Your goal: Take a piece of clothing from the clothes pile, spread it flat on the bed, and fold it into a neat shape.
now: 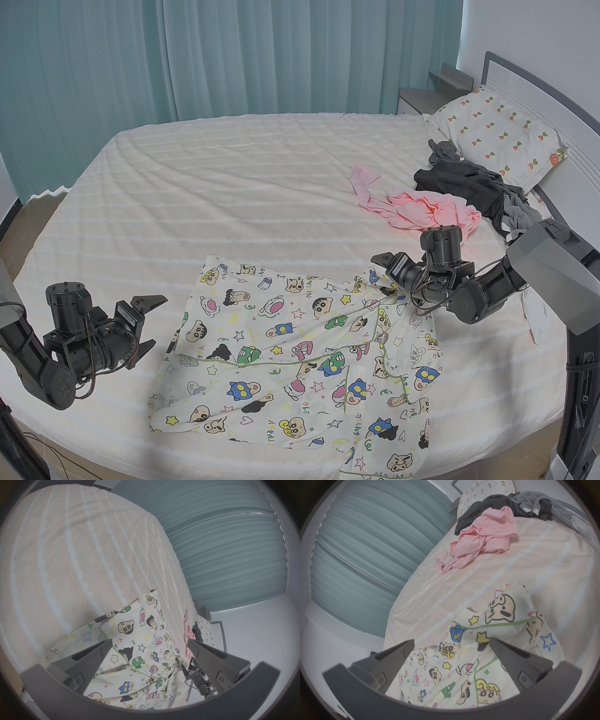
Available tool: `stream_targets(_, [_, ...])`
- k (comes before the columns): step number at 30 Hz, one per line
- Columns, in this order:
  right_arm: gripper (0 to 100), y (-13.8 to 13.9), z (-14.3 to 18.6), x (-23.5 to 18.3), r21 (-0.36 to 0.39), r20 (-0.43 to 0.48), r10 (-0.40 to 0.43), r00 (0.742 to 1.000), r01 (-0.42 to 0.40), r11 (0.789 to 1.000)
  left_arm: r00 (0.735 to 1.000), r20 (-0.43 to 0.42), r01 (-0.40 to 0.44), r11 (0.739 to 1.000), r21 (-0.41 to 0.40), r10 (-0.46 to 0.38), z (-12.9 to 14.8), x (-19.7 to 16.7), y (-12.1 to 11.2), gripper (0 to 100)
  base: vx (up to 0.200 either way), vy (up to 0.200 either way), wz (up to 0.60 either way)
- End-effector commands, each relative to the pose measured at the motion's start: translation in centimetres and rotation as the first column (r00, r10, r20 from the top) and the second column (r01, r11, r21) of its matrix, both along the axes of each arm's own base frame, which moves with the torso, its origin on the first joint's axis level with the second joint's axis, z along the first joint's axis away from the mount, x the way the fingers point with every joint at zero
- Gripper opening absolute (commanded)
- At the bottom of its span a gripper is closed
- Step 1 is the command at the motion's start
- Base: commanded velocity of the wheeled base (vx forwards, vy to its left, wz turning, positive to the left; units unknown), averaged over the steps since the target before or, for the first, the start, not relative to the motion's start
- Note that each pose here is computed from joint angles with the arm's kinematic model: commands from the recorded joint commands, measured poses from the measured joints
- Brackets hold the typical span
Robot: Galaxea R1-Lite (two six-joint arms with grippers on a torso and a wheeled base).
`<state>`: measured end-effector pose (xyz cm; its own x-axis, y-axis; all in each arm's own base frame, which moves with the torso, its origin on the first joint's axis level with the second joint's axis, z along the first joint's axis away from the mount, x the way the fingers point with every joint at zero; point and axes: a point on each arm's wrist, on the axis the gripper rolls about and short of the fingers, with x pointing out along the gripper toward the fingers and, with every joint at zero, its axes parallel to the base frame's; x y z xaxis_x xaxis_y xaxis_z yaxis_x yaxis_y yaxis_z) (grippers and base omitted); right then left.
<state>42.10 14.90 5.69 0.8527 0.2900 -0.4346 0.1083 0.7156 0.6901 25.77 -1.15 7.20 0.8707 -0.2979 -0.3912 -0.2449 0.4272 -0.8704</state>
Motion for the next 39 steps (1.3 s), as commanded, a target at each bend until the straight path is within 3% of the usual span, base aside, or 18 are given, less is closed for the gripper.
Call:
stream_targets(1, [100, 0.6, -1.8, 2.0, -0.011, -0.011, -0.006, 1.000, 0.006, 1.000, 1.000, -0.007, -0.002, 1.000, 0.001, 0.002, -0.5, 0.2, 0.0, 100, 0.000, 0.000, 0.00])
stream_targets(6, [100, 0.0, -3.8, 4.7, -0.044, -0.064, -0.056, 0.996, 0.053, 0.998, 1.000, -0.009, -0.001, 1.000, -0.001, 0.001, -0.5, 0.2, 0.0, 100, 0.000, 0.000, 0.00])
stream_targets(9, [100, -0.1, -4.0, 5.8, -0.053, -0.047, -0.089, 0.995, 0.087, 0.995, 1.000, -0.011, 0.000, 1.000, 0.001, 0.000, -0.6, 0.2, 0.0, 100, 0.000, 0.000, 0.00])
stream_targets(13, [100, -0.6, -1.0, 8.3, 0.010, 0.138, -0.158, 0.978, 0.158, 0.987, 1.000, -0.018, -0.002, 1.000, 0.000, 0.002, -0.7, 0.2, 0.0, 100, 0.000, 0.000, 0.00])
stream_targets(14, [100, -0.6, -0.9, 8.3, 0.014, 0.145, -0.158, 0.977, 0.158, 0.987, 1.000, -0.018, -0.002, 1.000, 0.000, 0.002, -0.7, 0.2, 0.0, 100, 0.000, 0.000, 0.00])
stream_targets(16, [100, -1.0, 1.5, 8.6, 0.080, 0.294, -0.177, 0.939, 0.160, 0.984, 1.000, -0.019, -0.002, 1.000, 0.000, 0.002, -0.8, 0.2, 0.0, 100, 0.000, 0.000, 0.00])
stream_targets(18, [100, -1.1, 2.6, 8.2, 0.093, 0.331, -0.180, 0.926, 0.157, 0.983, 1.000, -0.021, -0.002, 1.000, 0.000, 0.002, -0.8, 0.3, 0.0, 100, 0.000, 0.000, 0.00])
stream_targets(23, [100, -2.3, 3.3, 5.7, 0.051, 0.276, -0.159, 0.948, 0.151, 0.987, 1.000, -0.021, -0.002, 1.000, 0.000, 0.002, -0.8, 0.3, 0.0, 100, 0.000, 0.000, 0.00])
stream_targets(27, [100, -5.1, 3.1, 2.8, 0.005, 0.196, -0.136, 0.971, 0.137, 0.991, 1.000, -0.021, -0.003, 1.000, -0.001, 0.003, -0.8, 0.2, 0.0, 100, 0.000, 0.000, 0.00])
stream_targets(29, [100, -7.8, 2.6, 0.1, -0.021, 0.125, -0.097, 0.988, 0.100, 0.995, 1.000, -0.030, 0.003, 1.000, -0.004, -0.003, -1.0, 0.0, 0.1, 100, 0.000, 0.000, 0.00])
stream_targets(31, [100, -8.1, 2.5, -0.3, -0.022, 0.116, -0.090, 0.989, 0.093, 0.995, 0.999, -0.032, 0.006, 1.000, -0.005, -0.006, -1.0, 0.0, 0.1, 100, 0.000, 0.000, 0.00])
stream_targets(32, [100, -10.7, 1.5, -3.0, -0.033, 0.061, -0.044, 0.997, 0.046, 0.998, 0.999, -0.040, 0.020, 1.000, -0.013, -0.021, -1.1, -0.3, 0.0, 100, 0.000, 0.000, 0.00])
stream_targets(34, [100, -12.7, 0.6, -5.2, -0.031, 0.045, 0.001, 0.999, 0.000, 1.000, 0.998, -0.040, 0.052, 0.998, -0.029, -0.053, -1.2, -0.6, -0.1, 100, 0.000, 0.000, 0.00])
stream_targets(39, [100, -14.6, -2.1, -7.9, -0.089, 0.026, 0.107, 0.994, -0.104, 0.991, 0.991, -0.029, 0.131, 0.989, -0.071, -0.133, -1.6, -1.8, 0.0, 100, 0.000, 0.000, 0.00])
